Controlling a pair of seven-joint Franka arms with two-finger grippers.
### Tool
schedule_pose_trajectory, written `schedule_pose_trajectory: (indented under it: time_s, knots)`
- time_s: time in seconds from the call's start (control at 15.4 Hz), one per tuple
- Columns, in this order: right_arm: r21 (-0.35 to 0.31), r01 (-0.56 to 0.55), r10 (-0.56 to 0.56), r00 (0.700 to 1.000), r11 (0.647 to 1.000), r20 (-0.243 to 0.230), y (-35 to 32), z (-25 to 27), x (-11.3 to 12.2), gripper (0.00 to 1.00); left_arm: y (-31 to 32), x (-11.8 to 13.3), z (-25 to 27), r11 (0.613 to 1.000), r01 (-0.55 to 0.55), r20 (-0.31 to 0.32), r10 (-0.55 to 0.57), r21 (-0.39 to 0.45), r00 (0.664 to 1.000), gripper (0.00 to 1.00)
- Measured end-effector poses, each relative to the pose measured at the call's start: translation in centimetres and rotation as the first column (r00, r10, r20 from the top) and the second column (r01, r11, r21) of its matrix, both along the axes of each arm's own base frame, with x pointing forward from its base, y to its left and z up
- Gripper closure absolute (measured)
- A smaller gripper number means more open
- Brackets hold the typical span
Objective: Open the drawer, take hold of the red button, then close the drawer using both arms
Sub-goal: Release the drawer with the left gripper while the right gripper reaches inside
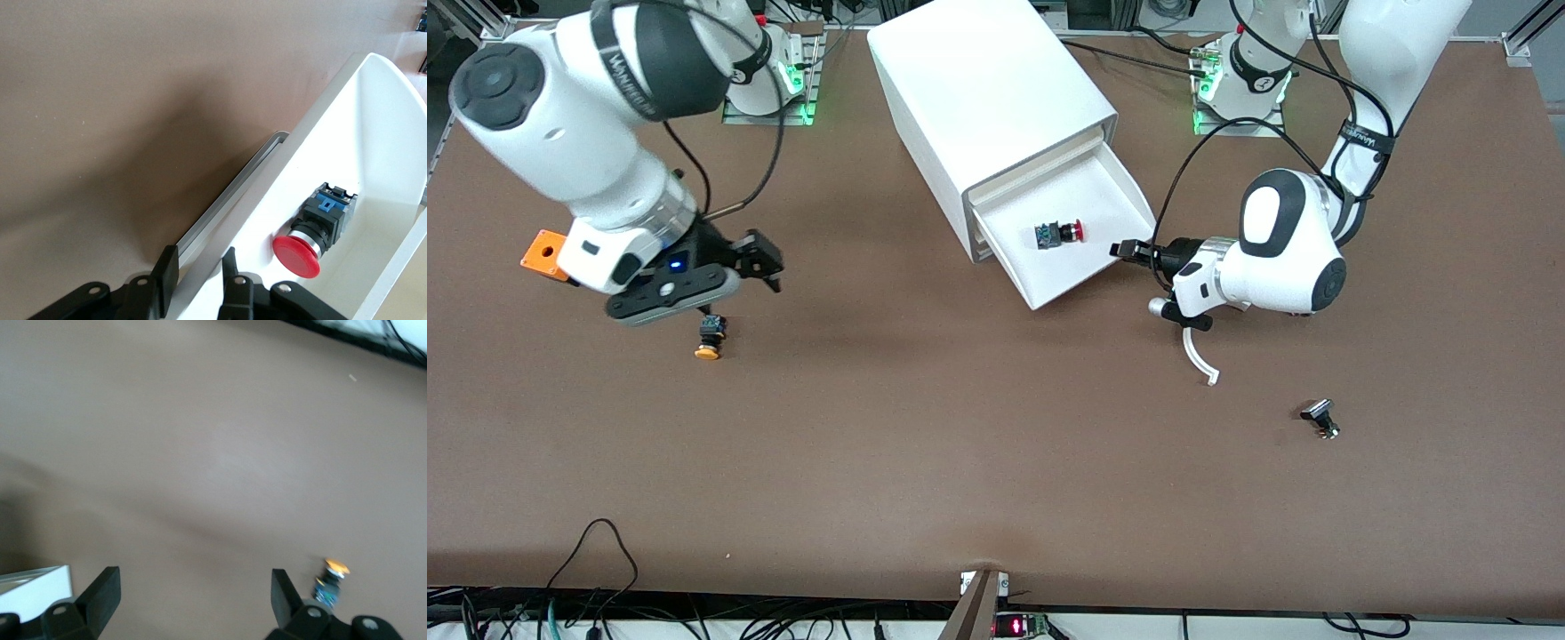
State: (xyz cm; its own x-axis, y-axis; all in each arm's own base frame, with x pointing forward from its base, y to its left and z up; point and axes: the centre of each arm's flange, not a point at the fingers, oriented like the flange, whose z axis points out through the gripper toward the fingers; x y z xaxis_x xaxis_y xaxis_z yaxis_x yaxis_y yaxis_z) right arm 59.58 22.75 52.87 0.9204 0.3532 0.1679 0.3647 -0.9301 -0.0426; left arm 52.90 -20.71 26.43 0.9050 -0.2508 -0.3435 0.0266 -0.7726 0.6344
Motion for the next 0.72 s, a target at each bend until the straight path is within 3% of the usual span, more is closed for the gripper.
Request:
schedule_pose_trajectory:
  time_s: [0.2, 0.52, 0.65, 0.72]
  knots:
    - [0.005, -0.128, 0.128, 0.991, 0.992, 0.025, 7.8, 0.0, -0.9, 0.0, -0.1, 0.3, 0.1, 1.0, -0.009, 0.017, 0.009, 0.004, 1.0, 0.63]
    - [0.013, -0.32, 0.319, 0.946, 0.947, 0.061, 22.1, -2.3, -3.6, 0.0, 0.6, 2.2, 1.1, 0.997, -0.069, 0.128, 0.065, 0.028, 0.99, 0.22]
    - [0.017, -0.37, 0.368, 0.927, 0.929, 0.073, 26.2, -3.4, -4.7, 0.0, 1.5, 3.5, 2.7, 0.995, -0.07, 0.218, 0.053, 0.071, 0.974, 0.04]
    - [0.021, -0.39, 0.388, 0.919, 0.921, 0.077, 27.6, -3.8, -5.1, 0.0, 2.7, 4.4, 4.2, 0.992, -0.081, 0.28, 0.051, 0.1, 0.959, 0.0]
